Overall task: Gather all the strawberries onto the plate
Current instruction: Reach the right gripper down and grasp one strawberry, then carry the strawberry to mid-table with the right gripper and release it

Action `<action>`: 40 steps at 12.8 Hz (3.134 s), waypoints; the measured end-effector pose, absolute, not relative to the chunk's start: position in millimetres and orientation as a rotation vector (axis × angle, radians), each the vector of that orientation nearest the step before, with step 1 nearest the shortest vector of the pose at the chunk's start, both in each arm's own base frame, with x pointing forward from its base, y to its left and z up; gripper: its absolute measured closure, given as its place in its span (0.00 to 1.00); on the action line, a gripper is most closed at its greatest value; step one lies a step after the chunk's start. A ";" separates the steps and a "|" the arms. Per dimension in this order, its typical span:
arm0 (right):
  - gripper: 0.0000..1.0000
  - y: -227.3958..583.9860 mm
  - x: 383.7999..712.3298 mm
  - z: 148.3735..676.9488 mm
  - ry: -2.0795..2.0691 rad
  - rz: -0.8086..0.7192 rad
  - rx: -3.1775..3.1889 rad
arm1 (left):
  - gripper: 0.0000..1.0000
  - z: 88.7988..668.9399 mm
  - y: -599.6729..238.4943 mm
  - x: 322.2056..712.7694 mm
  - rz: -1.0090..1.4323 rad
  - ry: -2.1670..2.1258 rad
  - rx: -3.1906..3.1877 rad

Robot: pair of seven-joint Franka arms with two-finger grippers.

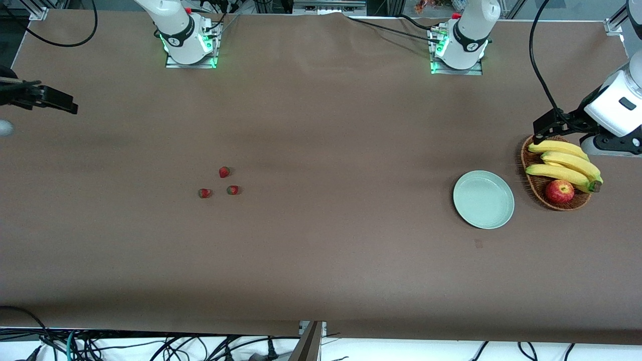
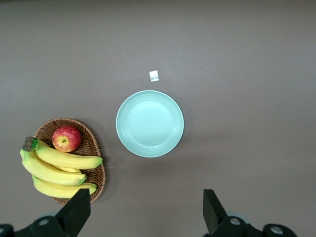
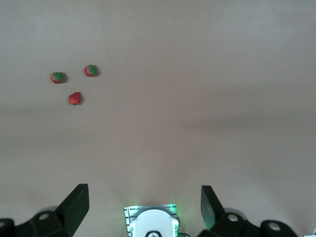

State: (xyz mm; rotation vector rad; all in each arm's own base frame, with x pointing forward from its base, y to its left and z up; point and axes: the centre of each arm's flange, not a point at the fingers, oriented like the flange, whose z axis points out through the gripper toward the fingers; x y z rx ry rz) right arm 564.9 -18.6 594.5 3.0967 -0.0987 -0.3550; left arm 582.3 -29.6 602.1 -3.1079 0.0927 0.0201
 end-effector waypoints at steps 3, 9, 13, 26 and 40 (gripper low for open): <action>0.00 10.5 598.1 535.5 -0.028 -0.421 3.116 | 0.00 601.3 -26.8 582.5 0.023 0.085 -3.108; 0.00 65.9 653.8 366.5 0.073 -0.555 3.122 | 0.00 600.5 -20.6 582.7 0.027 0.068 -3.108; 0.00 86.7 651.1 273.9 0.075 -0.476 3.137 | 0.00 600.3 -15.7 582.8 0.028 0.055 -3.108; 0.05 129.0 626.8 173.2 0.073 -0.302 3.175 | 0.00 600.2 -13.1 582.9 0.028 0.048 -3.107; 0.67 156.5 622.6 194.3 0.148 -0.352 3.185 | 0.00 584.3 -26.1 591.2 0.054 0.083 -3.107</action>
